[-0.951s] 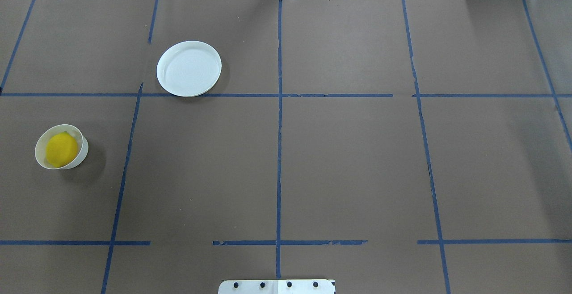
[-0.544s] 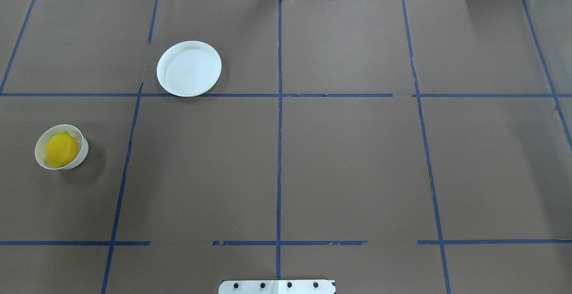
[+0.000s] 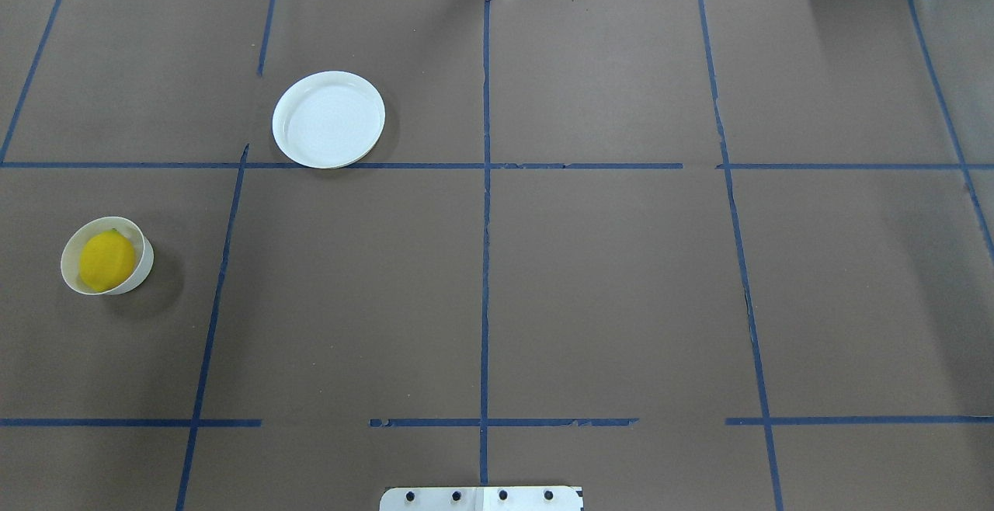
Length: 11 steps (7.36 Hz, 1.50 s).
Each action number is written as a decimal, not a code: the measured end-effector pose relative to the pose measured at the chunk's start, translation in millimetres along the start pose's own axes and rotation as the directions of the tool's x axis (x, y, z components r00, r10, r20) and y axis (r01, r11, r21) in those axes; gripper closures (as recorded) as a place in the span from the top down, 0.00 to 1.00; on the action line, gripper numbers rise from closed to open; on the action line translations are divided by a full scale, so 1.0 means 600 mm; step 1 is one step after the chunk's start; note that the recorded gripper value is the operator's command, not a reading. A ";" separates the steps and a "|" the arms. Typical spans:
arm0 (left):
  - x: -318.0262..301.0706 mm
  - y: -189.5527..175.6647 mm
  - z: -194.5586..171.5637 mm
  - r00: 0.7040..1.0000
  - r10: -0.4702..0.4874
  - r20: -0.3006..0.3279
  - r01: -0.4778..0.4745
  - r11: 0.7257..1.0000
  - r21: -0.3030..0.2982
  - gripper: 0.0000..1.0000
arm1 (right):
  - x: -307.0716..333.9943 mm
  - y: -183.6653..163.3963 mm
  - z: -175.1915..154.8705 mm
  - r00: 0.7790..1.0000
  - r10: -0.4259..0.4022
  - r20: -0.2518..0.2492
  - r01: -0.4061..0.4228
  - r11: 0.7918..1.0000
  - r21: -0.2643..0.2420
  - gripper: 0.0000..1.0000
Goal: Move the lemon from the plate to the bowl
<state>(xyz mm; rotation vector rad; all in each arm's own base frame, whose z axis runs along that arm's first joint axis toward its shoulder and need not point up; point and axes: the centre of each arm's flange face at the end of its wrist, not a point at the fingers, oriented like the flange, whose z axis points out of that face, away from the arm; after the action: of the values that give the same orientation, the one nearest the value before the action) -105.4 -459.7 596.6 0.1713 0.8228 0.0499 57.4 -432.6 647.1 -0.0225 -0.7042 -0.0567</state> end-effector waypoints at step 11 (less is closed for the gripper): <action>-0.032 0.073 0.057 0.996 -0.065 0.054 0.067 0.997 -0.048 1.00 | 0.000 0.000 0.000 1.000 0.000 0.000 0.000 1.000 0.000 1.00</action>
<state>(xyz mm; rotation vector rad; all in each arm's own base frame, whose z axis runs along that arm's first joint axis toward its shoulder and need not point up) -92.1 -423.1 640.8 0.0983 0.7734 0.0034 57.4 -432.6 647.1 -0.0225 -0.7042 -0.0567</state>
